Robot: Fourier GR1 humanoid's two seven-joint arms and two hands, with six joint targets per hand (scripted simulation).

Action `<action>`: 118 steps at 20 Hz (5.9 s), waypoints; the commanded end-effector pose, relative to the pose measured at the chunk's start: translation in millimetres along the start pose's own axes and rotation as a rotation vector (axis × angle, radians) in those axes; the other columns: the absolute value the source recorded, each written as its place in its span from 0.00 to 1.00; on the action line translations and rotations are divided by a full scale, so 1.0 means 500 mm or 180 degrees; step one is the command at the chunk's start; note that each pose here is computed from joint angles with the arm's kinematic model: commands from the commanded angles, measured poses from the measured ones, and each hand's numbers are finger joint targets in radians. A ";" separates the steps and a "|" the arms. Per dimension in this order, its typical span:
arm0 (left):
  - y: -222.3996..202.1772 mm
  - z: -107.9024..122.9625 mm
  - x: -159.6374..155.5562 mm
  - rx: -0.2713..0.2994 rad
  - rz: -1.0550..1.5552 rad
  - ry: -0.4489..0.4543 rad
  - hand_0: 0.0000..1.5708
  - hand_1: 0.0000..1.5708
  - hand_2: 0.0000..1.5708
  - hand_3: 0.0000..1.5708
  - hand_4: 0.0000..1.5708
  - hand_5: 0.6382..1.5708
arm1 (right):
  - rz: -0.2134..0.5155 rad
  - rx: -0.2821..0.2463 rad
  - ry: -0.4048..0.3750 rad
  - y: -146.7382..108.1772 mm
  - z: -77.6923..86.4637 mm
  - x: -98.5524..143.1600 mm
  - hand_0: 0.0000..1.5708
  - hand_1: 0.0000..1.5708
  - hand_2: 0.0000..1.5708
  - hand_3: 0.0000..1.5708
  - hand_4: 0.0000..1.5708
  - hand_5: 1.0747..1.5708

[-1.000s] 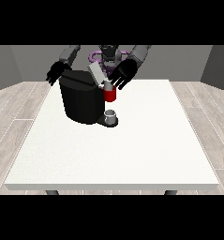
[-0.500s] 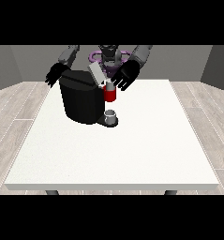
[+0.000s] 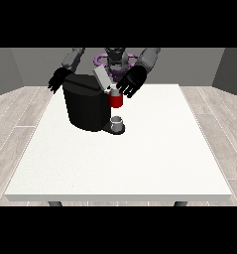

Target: Insert the coffee pod into the coffee machine and close the lid

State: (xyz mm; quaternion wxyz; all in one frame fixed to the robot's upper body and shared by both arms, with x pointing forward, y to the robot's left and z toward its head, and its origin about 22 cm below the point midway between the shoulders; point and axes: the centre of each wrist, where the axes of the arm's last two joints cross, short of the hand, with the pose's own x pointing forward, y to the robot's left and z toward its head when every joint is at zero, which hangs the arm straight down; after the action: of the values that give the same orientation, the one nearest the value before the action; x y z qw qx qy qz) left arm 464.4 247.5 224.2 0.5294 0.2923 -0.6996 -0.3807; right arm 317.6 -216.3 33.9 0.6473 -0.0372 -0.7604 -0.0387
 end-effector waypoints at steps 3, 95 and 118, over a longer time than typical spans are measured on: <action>0.002 0.009 -0.023 0.0056 -0.0120 -0.0026 0.71 0.71 0.74 0.63 0.28 1.00 | 0.0018 0.0065 -0.0121 0.022 0.000 0.021 0.00 0.00 0.00 0.00 0.28 1.00; -0.352 0.389 -0.131 -0.0099 0.3150 0.0357 0.00 0.00 0.00 0.00 0.00 1.00 | 0.0422 0.0713 0.0262 -0.079 -0.106 0.021 0.00 0.00 0.00 0.00 0.00 1.00; -0.339 0.396 -0.160 0.0195 0.3085 0.0308 0.00 0.00 0.00 0.00 0.00 1.00 | 0.0504 0.1082 -0.0062 0.054 -0.156 0.052 0.00 0.00 0.00 0.00 0.05 1.00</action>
State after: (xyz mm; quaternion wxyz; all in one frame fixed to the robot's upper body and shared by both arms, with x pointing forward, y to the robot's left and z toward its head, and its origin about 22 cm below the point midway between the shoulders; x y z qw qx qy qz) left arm 302.4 267.0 22.9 0.6619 -0.0314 -0.7467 -0.0586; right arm 393.8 -205.5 80.5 0.6332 0.0076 -0.7626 0.1323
